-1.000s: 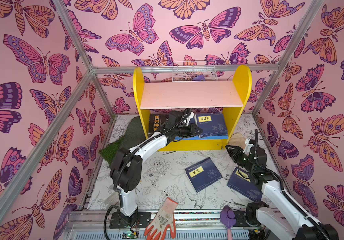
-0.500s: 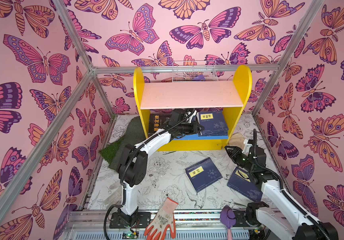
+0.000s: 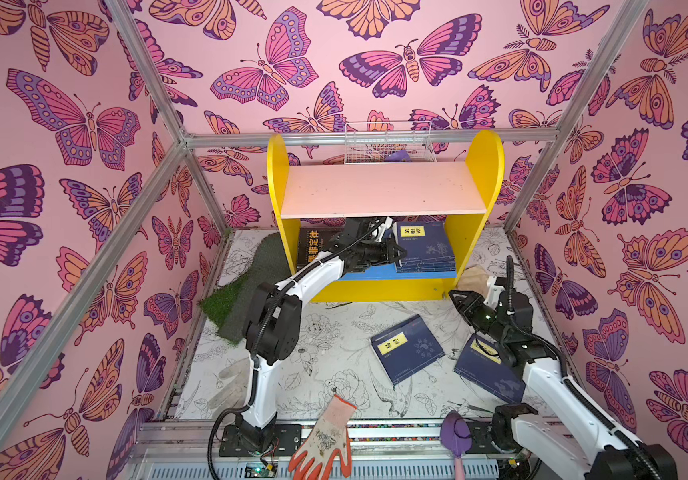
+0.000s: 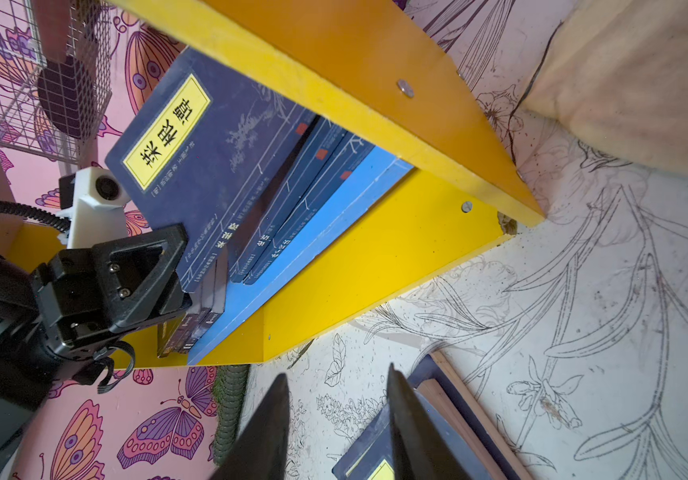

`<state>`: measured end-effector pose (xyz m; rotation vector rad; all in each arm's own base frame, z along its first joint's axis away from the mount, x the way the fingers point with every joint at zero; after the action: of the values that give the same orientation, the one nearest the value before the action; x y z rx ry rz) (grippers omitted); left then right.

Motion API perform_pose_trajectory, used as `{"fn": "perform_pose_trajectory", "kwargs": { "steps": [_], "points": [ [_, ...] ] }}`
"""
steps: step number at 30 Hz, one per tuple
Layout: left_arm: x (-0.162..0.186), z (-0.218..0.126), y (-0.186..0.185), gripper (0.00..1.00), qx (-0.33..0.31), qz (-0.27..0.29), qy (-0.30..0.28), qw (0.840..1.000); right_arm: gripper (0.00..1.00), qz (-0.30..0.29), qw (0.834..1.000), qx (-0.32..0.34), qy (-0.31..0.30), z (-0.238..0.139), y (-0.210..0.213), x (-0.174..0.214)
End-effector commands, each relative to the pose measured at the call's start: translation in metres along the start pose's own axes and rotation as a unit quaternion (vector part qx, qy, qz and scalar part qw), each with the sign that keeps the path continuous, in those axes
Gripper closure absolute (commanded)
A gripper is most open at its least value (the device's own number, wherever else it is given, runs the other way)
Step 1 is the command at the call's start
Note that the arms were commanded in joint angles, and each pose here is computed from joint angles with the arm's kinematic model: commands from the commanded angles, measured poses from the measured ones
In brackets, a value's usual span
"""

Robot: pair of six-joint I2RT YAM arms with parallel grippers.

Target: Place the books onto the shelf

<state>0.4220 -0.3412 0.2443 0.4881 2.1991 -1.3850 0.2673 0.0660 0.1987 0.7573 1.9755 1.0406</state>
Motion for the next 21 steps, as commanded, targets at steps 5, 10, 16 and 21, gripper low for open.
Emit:
{"fn": "perform_pose_trajectory", "kwargs": {
  "steps": [5,10,16,21],
  "points": [
    [0.004,0.004,-0.018,1.00,0.034,0.035,0.021,0.999,0.60,-0.002,1.000,-0.005,0.006,0.000,0.006,0.000],
    [0.005,-0.001,-0.017,1.00,0.039,0.031,0.026,0.998,0.60,0.001,1.000,-0.005,0.013,0.002,0.005,0.002],
    [0.004,-0.006,-0.021,1.00,0.058,0.031,0.033,0.997,0.60,0.002,1.000,-0.005,0.022,0.004,0.004,0.003],
    [0.003,-0.014,-0.023,1.00,0.059,0.027,0.026,0.998,0.60,0.002,1.000,-0.008,0.026,0.005,0.005,0.004]
  ]
}}
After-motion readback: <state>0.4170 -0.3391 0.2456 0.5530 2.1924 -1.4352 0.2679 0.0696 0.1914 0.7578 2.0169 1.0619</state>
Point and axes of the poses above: each gripper's point midway between its finger pads, its own z axis out along the fingers, its own y axis along the line the jaws close on, x = y × z, the point moved 6 cm from there along -z, back along the fingers, and after that the axes turned 5 degrees about z, right-handed, at the moved point
